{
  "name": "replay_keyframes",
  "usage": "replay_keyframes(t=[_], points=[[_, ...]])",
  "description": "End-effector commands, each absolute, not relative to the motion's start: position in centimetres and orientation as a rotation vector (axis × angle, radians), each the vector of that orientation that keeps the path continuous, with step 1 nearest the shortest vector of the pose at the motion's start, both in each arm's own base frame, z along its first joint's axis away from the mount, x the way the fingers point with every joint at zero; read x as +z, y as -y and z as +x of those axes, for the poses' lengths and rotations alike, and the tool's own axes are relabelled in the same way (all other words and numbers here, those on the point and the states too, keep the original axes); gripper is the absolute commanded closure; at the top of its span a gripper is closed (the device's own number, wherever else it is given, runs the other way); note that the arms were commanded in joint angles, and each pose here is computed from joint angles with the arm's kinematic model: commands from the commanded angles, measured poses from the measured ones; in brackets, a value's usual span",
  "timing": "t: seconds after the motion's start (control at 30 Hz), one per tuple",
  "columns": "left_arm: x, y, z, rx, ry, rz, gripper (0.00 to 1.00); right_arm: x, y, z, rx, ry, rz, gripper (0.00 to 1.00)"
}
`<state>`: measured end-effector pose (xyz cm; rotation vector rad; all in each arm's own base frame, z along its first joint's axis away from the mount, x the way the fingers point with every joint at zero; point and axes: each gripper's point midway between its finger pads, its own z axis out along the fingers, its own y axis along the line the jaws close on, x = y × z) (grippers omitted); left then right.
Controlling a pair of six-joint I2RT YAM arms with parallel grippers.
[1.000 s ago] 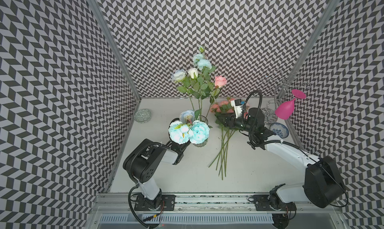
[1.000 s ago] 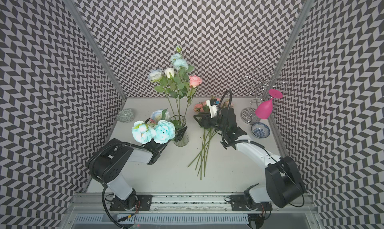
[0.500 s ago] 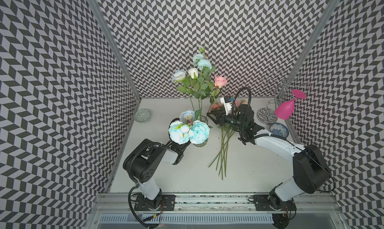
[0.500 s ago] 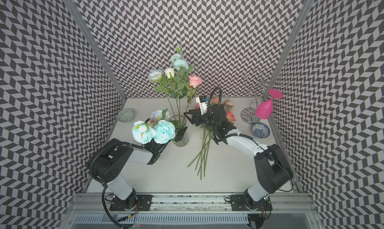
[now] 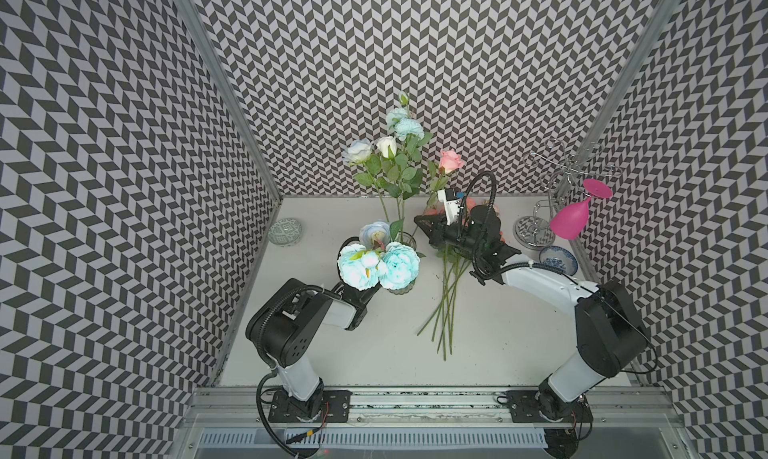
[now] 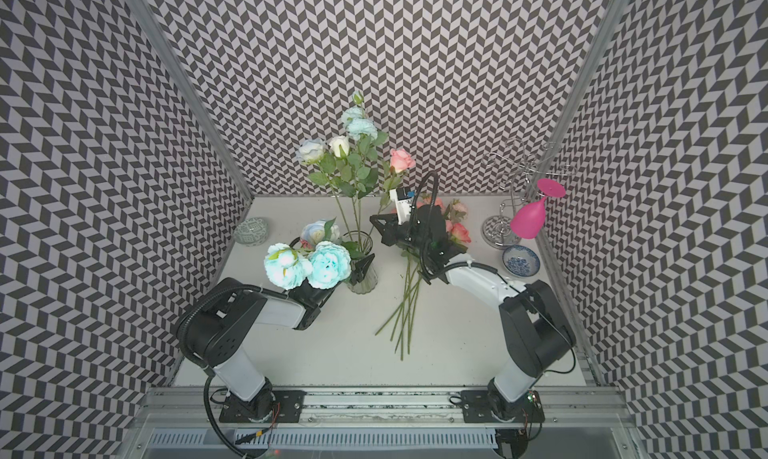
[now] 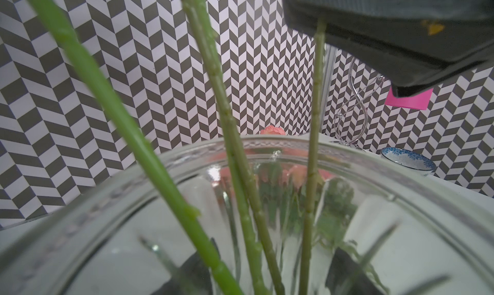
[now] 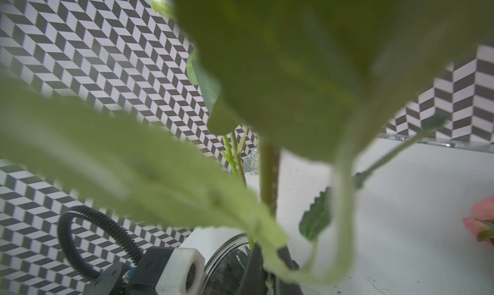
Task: Pick out pink flowers from the vase
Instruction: Pick up the flower from the vase.
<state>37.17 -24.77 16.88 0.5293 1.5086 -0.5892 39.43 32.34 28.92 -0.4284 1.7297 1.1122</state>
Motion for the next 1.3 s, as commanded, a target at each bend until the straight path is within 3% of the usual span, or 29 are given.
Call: replay_keyframes(t=[0.0,0.37,0.5,0.67,0.8,1.0,1.27], points=[[11.5,23.7,36.6,-0.565,-1.708,0.533,1.00,33.9,-30.6,38.6,1.023,-1.598,-0.413,0.96],[11.3,23.8,36.6,-0.566,-1.716,0.529,1.00,48.4,-19.3,34.7,0.474,-1.302,-0.240,0.99],[11.1,23.8,36.6,-0.568,-1.722,0.528,1.00,53.4,-13.0,33.2,0.219,-1.224,-0.043,1.00],[11.1,23.9,36.6,-0.574,-1.720,0.530,1.00,56.4,-8.1,32.4,0.060,-1.202,0.103,1.00],[11.1,23.8,36.7,-0.570,-1.722,0.526,1.00,53.5,-8.1,35.7,0.101,-1.355,0.075,1.00],[11.1,23.8,36.7,-0.566,-1.723,0.527,1.00,46.2,-12.7,39.7,0.388,-1.680,-0.074,1.00],[11.2,23.9,36.7,-0.575,-1.721,0.525,1.00,35.6,-20.1,39.2,0.877,-1.995,-0.190,1.00]])
